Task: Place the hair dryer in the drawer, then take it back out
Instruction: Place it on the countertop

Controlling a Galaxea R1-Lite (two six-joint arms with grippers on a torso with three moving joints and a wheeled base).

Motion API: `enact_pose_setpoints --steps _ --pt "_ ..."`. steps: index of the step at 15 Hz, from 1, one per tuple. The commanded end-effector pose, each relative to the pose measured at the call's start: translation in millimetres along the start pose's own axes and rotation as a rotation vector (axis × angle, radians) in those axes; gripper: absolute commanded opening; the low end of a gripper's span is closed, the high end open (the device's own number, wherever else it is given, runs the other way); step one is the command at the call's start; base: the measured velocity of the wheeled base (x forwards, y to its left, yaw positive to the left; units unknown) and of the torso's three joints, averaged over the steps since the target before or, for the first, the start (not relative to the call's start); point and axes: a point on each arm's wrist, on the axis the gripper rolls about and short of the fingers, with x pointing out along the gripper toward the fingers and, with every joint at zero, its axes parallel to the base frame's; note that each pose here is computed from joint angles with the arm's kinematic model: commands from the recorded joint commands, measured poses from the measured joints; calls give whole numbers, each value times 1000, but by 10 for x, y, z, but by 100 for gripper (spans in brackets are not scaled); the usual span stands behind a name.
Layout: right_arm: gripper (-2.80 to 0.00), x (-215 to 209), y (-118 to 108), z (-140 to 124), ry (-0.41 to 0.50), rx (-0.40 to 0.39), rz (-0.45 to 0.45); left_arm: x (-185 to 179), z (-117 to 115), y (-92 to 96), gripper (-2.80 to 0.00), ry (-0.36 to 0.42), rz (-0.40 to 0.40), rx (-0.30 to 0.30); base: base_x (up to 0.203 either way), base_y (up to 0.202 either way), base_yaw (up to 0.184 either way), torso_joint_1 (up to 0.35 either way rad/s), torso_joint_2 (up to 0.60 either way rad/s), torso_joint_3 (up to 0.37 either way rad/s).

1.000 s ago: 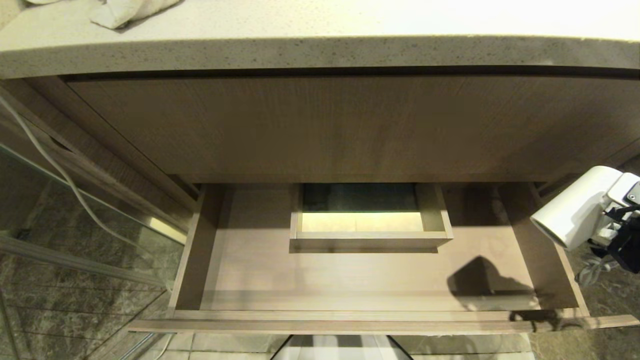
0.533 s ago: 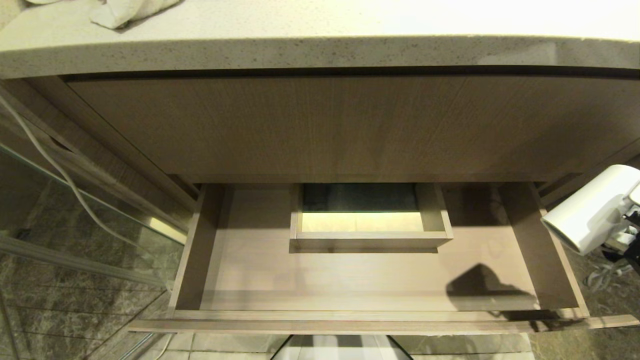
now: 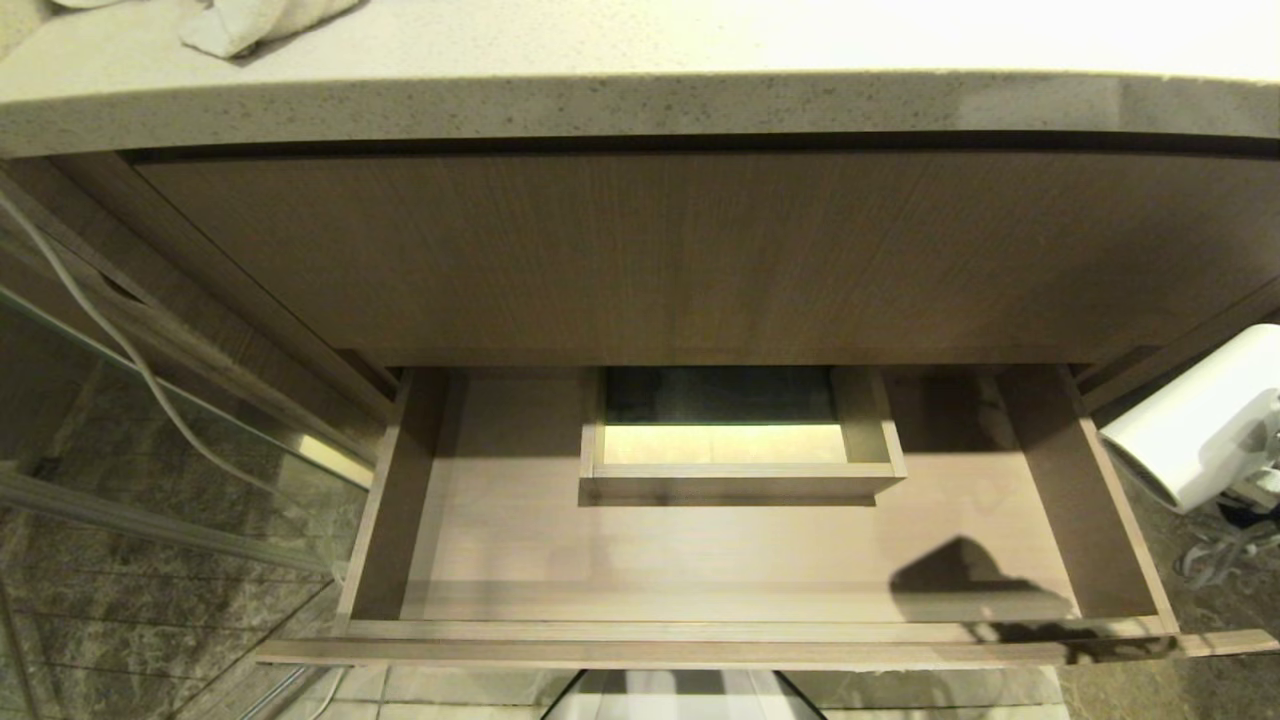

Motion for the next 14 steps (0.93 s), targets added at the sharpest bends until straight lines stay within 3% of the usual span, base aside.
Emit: enact_pose_setpoints --steps 1,10,14 --pt "-280 -16 1 7 -6 -7 -4 -1 0 0 -280 -2 0 0 0 0 0 0 0 0" --pt "-280 -69 70 -54 17 24 1 -1 0 0 -280 -1 0 0 0 0 0 1 -7 -2" --pt "-280 -109 75 -46 11 37 -14 -1 0 0 -280 -2 0 0 3 -6 51 207 -392 -141"
